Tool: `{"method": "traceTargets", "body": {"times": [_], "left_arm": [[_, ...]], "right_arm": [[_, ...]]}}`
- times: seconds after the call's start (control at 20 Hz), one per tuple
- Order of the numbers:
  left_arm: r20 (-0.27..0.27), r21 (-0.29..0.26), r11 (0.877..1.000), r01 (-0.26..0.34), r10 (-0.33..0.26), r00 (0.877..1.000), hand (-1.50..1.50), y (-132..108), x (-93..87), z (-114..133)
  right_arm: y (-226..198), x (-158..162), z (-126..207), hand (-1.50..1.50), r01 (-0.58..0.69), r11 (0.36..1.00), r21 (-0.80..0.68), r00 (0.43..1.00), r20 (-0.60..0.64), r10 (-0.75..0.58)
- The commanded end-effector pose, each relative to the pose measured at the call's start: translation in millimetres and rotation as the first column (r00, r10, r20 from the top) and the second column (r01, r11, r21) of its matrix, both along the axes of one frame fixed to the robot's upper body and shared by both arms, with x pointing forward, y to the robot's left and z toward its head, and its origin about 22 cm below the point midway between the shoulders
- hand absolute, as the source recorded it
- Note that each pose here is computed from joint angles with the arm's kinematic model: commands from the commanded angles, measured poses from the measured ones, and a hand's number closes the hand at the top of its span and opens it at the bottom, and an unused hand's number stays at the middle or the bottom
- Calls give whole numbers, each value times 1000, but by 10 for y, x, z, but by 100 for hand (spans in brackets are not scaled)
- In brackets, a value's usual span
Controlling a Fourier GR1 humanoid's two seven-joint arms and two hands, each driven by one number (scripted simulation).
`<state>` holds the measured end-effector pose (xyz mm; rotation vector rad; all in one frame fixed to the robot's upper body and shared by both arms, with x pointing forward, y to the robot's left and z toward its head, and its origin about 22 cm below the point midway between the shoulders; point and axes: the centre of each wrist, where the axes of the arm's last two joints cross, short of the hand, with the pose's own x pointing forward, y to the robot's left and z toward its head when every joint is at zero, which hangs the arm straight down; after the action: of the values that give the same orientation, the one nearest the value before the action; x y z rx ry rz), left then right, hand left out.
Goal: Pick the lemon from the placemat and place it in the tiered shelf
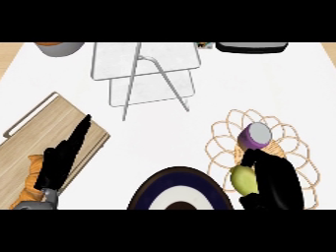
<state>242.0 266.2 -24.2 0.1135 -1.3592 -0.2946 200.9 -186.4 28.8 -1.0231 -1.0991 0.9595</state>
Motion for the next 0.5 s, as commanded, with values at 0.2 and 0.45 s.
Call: {"method": "traceTargets", "body": {"times": [0.2,0.45], "left_arm": [[-38,5,1000,5,-5,999,0,-12,-68,14],[-35,-6,1000,5,-5,999,0,-40,-34,-75]], "right_arm": [[722,-148,1158,150,76,997,-23,983,170,-71],[876,-68,1636,150,45,975,215,927,355,-121]]}}
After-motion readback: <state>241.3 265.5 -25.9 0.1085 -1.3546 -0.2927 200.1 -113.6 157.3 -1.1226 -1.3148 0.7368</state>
